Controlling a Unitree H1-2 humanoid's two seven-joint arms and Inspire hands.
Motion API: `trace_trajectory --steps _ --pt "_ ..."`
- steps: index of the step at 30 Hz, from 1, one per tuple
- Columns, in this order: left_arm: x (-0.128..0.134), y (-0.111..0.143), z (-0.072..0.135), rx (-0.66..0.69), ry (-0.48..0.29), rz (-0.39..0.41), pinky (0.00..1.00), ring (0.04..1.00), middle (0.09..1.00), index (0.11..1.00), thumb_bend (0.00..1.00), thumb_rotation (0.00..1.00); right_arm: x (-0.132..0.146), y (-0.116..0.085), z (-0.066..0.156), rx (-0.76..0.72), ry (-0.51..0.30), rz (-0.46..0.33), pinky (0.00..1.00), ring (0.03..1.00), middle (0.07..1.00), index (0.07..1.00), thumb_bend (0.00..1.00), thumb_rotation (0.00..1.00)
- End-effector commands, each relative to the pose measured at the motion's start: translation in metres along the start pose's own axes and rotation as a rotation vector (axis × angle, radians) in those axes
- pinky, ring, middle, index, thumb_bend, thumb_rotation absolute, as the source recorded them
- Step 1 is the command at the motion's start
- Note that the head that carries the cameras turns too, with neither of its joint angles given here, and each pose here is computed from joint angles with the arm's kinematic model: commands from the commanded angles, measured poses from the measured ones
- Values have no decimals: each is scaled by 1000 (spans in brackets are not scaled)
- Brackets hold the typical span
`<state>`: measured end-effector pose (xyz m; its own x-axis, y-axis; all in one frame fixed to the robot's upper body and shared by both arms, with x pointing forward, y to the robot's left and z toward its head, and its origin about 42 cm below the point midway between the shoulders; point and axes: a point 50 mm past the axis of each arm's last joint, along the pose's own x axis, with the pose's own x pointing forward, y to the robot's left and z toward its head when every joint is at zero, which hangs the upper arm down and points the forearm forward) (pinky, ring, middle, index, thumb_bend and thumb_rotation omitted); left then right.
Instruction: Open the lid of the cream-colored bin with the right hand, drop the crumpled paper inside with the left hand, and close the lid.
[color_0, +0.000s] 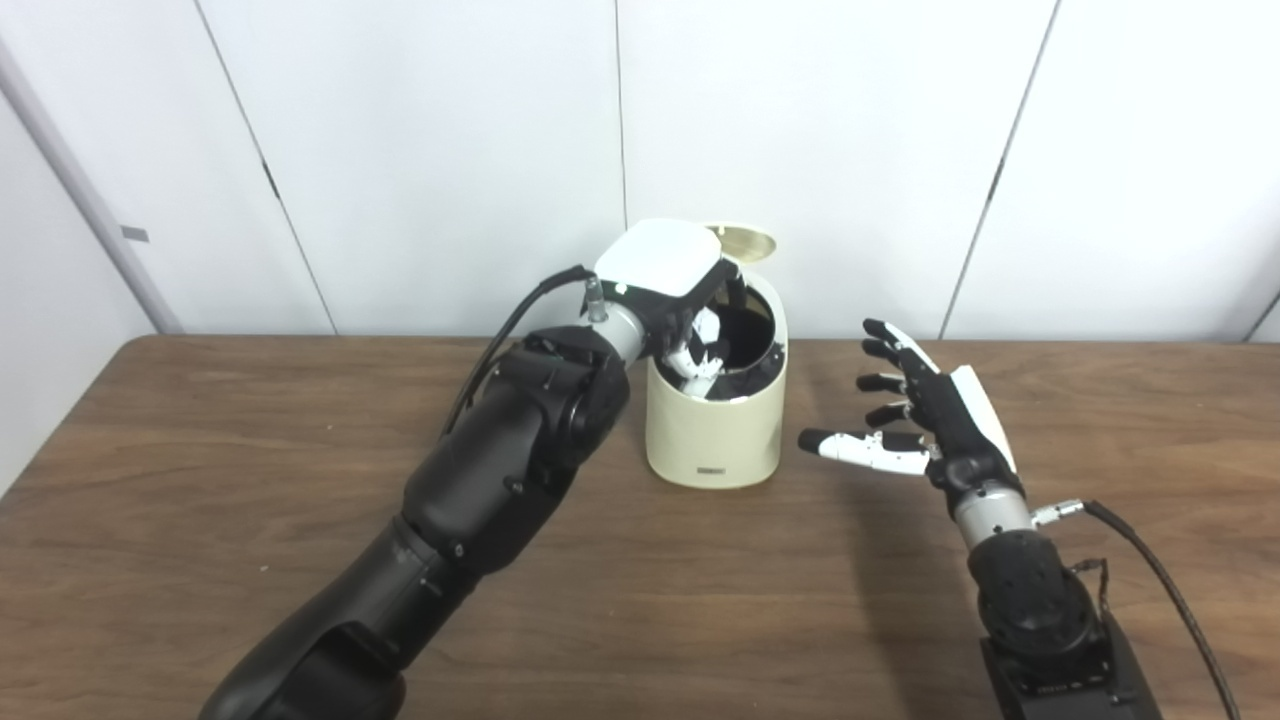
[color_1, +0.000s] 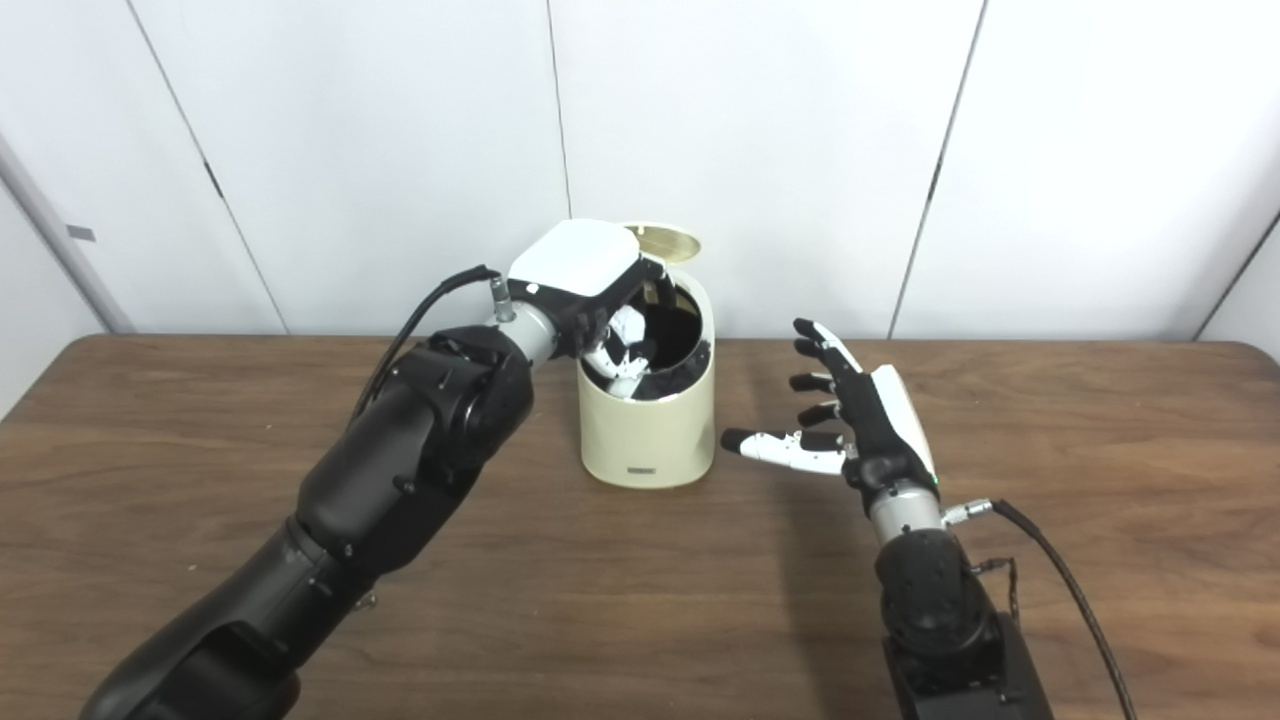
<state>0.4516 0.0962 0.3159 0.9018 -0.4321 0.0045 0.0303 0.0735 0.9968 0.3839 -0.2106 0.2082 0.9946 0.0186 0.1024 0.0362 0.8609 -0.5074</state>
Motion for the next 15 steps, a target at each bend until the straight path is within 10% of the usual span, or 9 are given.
trace_trajectory --steps 1,15 --pt "1 20 -1 19 2 37 364 533 684 692 988 101 3 -8 17 -3 -69 -28 589 770 885 904 850 284" --pt "-3 20 -3 -23 -31 48 410 587 702 684 972 88 2 -5 18 11 -66 -21 587 773 893 905 836 253"
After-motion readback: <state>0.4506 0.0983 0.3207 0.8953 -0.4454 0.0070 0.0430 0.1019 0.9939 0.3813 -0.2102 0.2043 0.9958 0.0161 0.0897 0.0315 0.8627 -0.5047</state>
